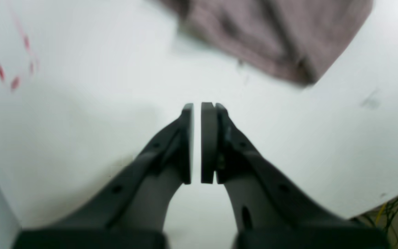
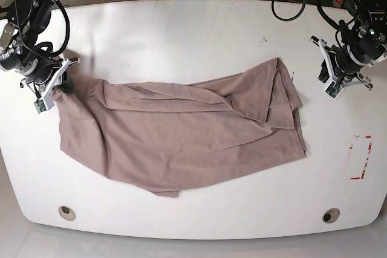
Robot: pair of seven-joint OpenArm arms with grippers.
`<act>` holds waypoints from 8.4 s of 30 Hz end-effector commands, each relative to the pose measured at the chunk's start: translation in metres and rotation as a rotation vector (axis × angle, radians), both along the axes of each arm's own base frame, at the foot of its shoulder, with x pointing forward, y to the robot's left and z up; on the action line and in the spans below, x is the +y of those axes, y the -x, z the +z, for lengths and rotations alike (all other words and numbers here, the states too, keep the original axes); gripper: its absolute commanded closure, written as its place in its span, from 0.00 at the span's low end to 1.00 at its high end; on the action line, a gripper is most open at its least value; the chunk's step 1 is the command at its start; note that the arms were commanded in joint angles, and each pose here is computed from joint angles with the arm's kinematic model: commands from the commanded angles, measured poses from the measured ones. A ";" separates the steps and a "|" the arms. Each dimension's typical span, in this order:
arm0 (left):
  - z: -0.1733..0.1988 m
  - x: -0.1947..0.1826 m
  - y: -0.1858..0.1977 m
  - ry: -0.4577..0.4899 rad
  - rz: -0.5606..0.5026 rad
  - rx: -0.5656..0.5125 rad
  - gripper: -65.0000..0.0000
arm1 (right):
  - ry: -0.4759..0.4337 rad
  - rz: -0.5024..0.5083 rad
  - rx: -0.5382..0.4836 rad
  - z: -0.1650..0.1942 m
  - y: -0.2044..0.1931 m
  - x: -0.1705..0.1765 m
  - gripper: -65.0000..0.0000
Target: Fold the T-shirt properly
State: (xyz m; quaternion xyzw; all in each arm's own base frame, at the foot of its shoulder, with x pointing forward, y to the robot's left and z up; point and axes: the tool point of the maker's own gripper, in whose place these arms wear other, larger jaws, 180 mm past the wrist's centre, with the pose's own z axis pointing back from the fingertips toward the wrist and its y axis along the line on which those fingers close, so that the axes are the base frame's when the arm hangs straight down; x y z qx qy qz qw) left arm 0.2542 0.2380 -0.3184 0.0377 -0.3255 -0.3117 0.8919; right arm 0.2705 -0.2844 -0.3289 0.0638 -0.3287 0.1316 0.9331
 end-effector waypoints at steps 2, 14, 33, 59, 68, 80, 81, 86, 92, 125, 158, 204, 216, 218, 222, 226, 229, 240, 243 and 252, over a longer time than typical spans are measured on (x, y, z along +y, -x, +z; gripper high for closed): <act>0.007 -0.011 -0.008 0.047 -0.008 -0.046 0.93 | -0.002 -0.010 -0.028 0.006 0.002 -0.003 1.00; -0.002 -0.080 -0.057 0.241 0.003 -0.090 0.27 | -0.023 -0.020 -0.038 0.005 0.000 0.001 1.00; -0.056 -0.119 -0.124 0.384 0.054 0.044 0.28 | -0.054 -0.025 -0.060 0.007 -0.007 0.009 1.00; -0.063 -0.140 -0.119 0.353 -0.036 0.080 1.00 | -0.055 -0.025 -0.072 0.010 -0.011 0.009 1.00; -0.033 -0.140 -0.098 0.307 -0.071 -0.035 1.00 | -0.056 -0.025 -0.073 0.010 -0.012 0.009 1.00; -0.034 -0.126 -0.007 0.160 -0.172 -0.009 1.00 | -0.078 -0.027 -0.073 0.007 -0.011 0.016 1.00; -0.035 -0.124 0.001 0.152 -0.174 0.001 1.00 | -0.081 -0.027 -0.073 0.007 -0.011 0.017 1.00; -0.052 -0.119 0.045 0.131 -0.188 0.092 1.00 | -0.088 -0.026 -0.068 0.004 -0.010 0.019 1.00; -0.073 -0.106 0.084 0.114 -0.161 0.198 1.00 | -0.111 -0.031 -0.064 -0.001 -0.009 0.027 1.00; -0.020 0.028 0.077 0.109 0.096 0.204 0.52 | -0.118 -0.027 -0.041 -0.007 -0.002 0.030 1.00; -0.067 -0.038 0.052 0.060 -0.049 0.292 0.32 | -0.159 -0.032 -0.037 -0.013 0.000 0.043 1.00; -0.058 -0.014 0.095 0.022 -0.050 0.281 0.99 | -0.169 -0.033 -0.039 -0.014 0.000 0.046 1.00; -0.013 0.014 0.034 0.112 0.174 -0.021 1.00 | -0.114 -0.002 -0.039 -0.008 0.033 0.061 1.00; -0.005 0.011 0.017 0.122 0.184 -0.070 1.00 | -0.106 0.002 -0.050 -0.004 0.031 0.061 1.00; 0.024 0.007 -0.025 0.128 0.203 -0.196 1.00 | -0.085 0.000 -0.103 0.009 0.007 0.053 1.00; 0.056 0.005 -0.065 0.062 0.184 -0.282 1.00 | -0.070 -0.034 -0.150 0.022 -0.032 0.039 1.00; 0.089 0.012 -0.094 -0.012 0.202 -0.355 1.00 | -0.077 -0.062 -0.178 0.034 -0.063 0.023 1.00; 0.175 0.022 -0.165 -0.092 0.238 -0.538 1.00 | -0.216 -0.107 -0.265 0.095 -0.164 -0.012 1.00; 0.194 0.026 -0.184 -0.069 0.253 -0.563 1.00 | -0.215 -0.078 -0.294 0.129 -0.192 -0.016 1.00; 0.246 0.031 -0.189 -0.078 0.269 -0.678 0.99 | -0.109 0.020 -0.446 0.252 -0.241 -0.015 1.00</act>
